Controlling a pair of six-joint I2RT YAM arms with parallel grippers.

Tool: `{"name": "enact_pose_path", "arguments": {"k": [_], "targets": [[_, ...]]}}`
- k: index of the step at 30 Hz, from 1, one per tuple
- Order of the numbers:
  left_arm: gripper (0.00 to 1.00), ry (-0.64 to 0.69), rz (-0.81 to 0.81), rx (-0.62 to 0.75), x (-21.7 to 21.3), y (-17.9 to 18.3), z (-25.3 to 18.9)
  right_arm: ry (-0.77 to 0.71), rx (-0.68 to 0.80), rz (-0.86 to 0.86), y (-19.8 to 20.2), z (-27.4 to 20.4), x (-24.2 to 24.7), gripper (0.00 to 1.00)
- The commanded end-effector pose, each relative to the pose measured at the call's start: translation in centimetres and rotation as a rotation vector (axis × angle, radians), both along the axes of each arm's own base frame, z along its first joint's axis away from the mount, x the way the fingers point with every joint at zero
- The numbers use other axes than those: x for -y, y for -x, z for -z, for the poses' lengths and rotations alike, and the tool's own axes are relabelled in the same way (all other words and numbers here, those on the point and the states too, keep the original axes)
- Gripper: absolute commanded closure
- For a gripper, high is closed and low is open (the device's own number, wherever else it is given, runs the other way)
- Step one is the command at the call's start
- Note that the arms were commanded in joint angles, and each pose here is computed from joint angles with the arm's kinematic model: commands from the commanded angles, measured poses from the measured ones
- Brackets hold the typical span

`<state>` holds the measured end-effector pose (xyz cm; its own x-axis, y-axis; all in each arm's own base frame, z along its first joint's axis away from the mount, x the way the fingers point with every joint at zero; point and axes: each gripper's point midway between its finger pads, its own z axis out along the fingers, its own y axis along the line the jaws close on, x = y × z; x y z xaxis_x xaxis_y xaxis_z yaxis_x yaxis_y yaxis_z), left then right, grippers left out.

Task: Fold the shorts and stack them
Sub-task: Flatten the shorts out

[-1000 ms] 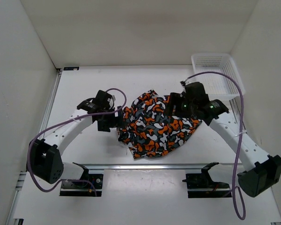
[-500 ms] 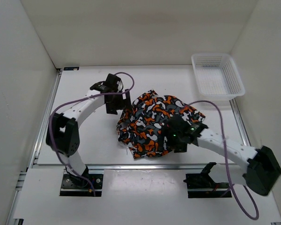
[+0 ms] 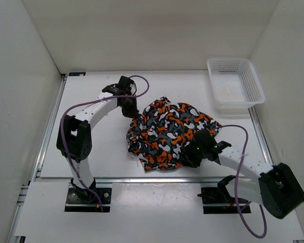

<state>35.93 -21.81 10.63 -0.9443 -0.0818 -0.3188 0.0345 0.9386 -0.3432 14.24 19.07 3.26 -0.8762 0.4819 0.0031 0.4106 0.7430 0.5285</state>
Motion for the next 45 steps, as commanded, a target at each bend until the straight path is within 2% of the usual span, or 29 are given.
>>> {"name": "enact_pose_path", "arguments": {"k": [1,2,3,6,7,9,10,12,13,15,18,22,24,25,26,27,28,30,32,33,34,36,37,38,39,40,41,44,45], "targets": [[0.9,0.064,0.007,0.123,0.0,-0.6,-5.6,-0.038,0.125,-0.06,-4.2,-2.2,-2.8,0.65],[0.9,0.069,-0.005,0.137,-0.6,-0.5,-6.2,-0.012,0.14,-0.065,-5.0,-2.5,-2.8,0.9],[0.9,0.069,-0.016,0.139,-1.1,-0.5,-6.7,0.013,0.156,-0.074,-5.7,-2.9,-2.8,0.99],[0.9,0.098,-0.082,0.222,-4.8,-1.3,-11.2,0.142,0.335,-0.126,-11.1,-8.7,-2.7,1.0],[0.9,0.107,-0.094,0.248,-5.9,-1.4,-12.5,0.148,0.449,-0.111,-14.0,-13.0,-3.2,1.0],[0.9,0.148,-0.149,0.331,-8.8,-1.6,-17.3,0.191,0.529,-0.16,-16.0,-16.5,-2.7,1.0],[0.9,0.15,-0.176,0.363,-10.0,-1.5,-19.0,0.16,0.644,-0.151,-17.9,-22.0,-3.3,1.0],[0.9,0.155,-0.243,0.455,-12.8,-0.5,-23.9,0.164,0.705,-0.227,-18.6,-25.5,-3.7,1.0],[0.9,0.164,-0.254,0.486,-13.4,-0.1,-25.5,0.123,0.811,-0.233,-19.1,-30.6,-4.3,1.0],[0.9,0.175,-0.268,0.594,-14.6,1.6,-29.7,0.108,0.881,-0.266,-19.2,-33.6,-4.6,1.0],[0.9,0.173,-0.265,0.647,-14.9,4.1,-31.7,0.096,0.985,-0.246,-19.6,-37.8,-4.2,1.0],[0.9,0.289,-0.219,0.572,-12.1,6.9,-29.6,0.122,0.984,-0.21,-24.0,-37.2,-2.5,1.0],[0.9,0.402,-0.128,0.554,-8.4,8.1,-28.8,0.148,0.941,-0.179,-28.3,-35.0,-1.1,1.0],[0.78,0.457,-0.129,0.481,-7.1,9.5,-26.3,0.162,0.858,-0.185,-31.2,-31.3,-1.2,0.66],[0.26,0.48,-0.106,0.469,-6.0,10.1,-25.5,0.132,0.845,-0.139,-32.9,-32.1,0.2,0.4],[0.08,0.479,-0.068,0.464,-4.9,10.9,-24.9,0.119,0.798,-0.136,-33.7,-30.9,0.5,0.28],[0.0,0.45,-0.069,0.466,-5.1,11.0,-24.2,0.122,0.708,-0.124,-34.4,-28.2,1.4,0.17],[0.0,0.369,-0.109,0.473,-6.6,10.7,-23.4,0.137,0.639,-0.118,-33.8,-25.8,1.7,0.12],[0.0,0.277,-0.147,0.463,-8.7,10.2,-22.6,0.156,0.659,-0.108,-32.8,-25.7,1.9,0.12],[0.0,0.226,-0.201,0.462,-9.9,9.4,-22.0,0.175,0.588,-0.124,-31.4,-22.6,1.8,0.12],[0.05,0.18,-0.235,0.446,-11.0,8.6,-21.1,0.181,0.607,-0.143,-29.9,-23.1,1.4,0.12],[0.24,0.124,-0.272,0.409,-12.4,7.8,-19.3,0.248,0.569,-0.15,-27.9,-21.1,1.9,0.13],[0.34,0.096,-0.315,0.368,-13.6,6.9,-17.8,0.264,0.521,-0.182,-25.1,-18.9,1.6,0.16],[0.55,0.071,-0.34,0.322,-14.3,6.7,-16.0,0.262,0.515,-0.202,-23.9,-18.0,1.2,0.16],[0.6,0.054,-0.378,0.288,-15.0,6.4,-14.8,0.248,0.528,-0.245,-21.6,-18.0,0.1,0.16],[0.61,0.041,-0.401,0.255,-15.7,6.2,-13.7,0.259,0.443,-0.281,-18.9,-14.4,0.0,0.16],[0.61,0.027,-0.464,0.179,-17.0,6.0,-11.4,0.248,0.412,-0.286,-17.3,-13.3,-0.5,0.16],[0.3,0.03,-0.58,0.044,-19.5,6.1,-7.0,0.162,0.313,-0.298,-11.6,-9.6,-2.6,0.16],[0.2,0.043,-0.597,0.022,-19.9,6.1,-6.1,0.07,0.31,-0.318,-9.7,-10.0,-4.1,0.15]]}}
